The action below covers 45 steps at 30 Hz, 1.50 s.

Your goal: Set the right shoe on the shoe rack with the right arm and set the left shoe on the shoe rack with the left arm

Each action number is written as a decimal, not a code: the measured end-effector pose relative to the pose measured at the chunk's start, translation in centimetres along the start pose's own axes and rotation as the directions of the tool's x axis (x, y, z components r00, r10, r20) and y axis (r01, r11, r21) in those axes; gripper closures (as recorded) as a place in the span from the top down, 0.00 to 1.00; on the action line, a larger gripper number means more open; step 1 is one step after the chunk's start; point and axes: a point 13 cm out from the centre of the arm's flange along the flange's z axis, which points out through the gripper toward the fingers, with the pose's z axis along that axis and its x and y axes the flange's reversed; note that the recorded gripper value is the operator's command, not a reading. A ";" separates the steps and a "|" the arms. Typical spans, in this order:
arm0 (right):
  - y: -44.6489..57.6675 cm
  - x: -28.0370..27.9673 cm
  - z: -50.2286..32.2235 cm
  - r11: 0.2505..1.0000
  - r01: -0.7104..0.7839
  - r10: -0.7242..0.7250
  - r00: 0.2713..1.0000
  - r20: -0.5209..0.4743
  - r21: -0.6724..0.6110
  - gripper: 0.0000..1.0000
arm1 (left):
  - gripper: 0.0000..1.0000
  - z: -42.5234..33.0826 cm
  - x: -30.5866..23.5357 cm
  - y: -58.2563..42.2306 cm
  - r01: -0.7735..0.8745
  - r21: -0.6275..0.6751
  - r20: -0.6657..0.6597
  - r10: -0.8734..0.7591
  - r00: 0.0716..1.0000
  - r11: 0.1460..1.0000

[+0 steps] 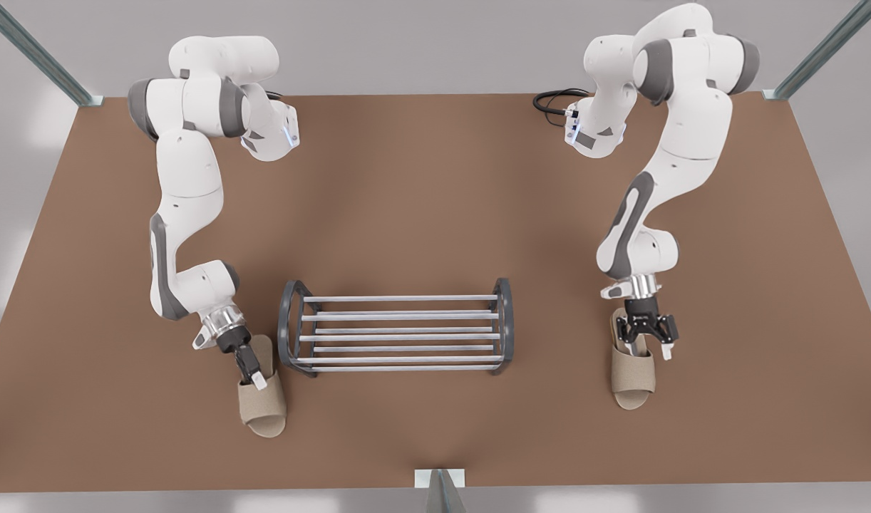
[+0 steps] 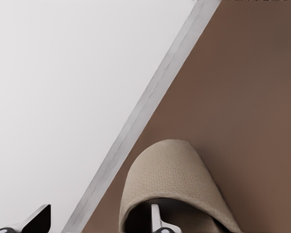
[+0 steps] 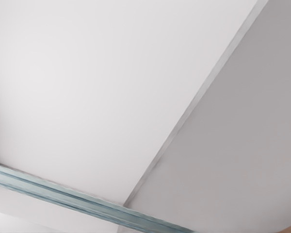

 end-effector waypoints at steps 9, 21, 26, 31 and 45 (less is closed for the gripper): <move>4.3 -4.0 -1.1 0.999 0.039 -0.038 0.998 0.046 -0.034 0.21 | 1.00 1.6 -0.6 -0.1 0.005 -0.013 0.014 -0.005 1.000 1.000; 33.2 -4.5 -6.6 0.993 0.085 -0.084 0.996 0.021 -0.084 0.21 | 0.54 3.6 -0.7 -0.8 0.004 -0.024 0.023 -0.004 1.000 1.000; 35.6 -0.5 -4.5 0.997 0.051 -0.053 0.998 -0.038 -0.055 0.21 | 0.27 3.8 -0.7 -0.9 0.007 -0.025 0.024 -0.007 1.000 1.000; 35.8 3.8 1.4 0.999 -0.025 0.022 0.997 -0.080 -0.031 0.21 | 0.24 3.5 -3.2 2.3 0.024 -0.049 0.049 -0.021 0.999 0.999; 31.9 15.9 2.7 0.978 -0.174 0.192 0.966 -0.176 0.113 0.21 | 0.23 -2.7 -24.2 24.4 -0.226 -0.134 0.159 0.246 0.956 0.965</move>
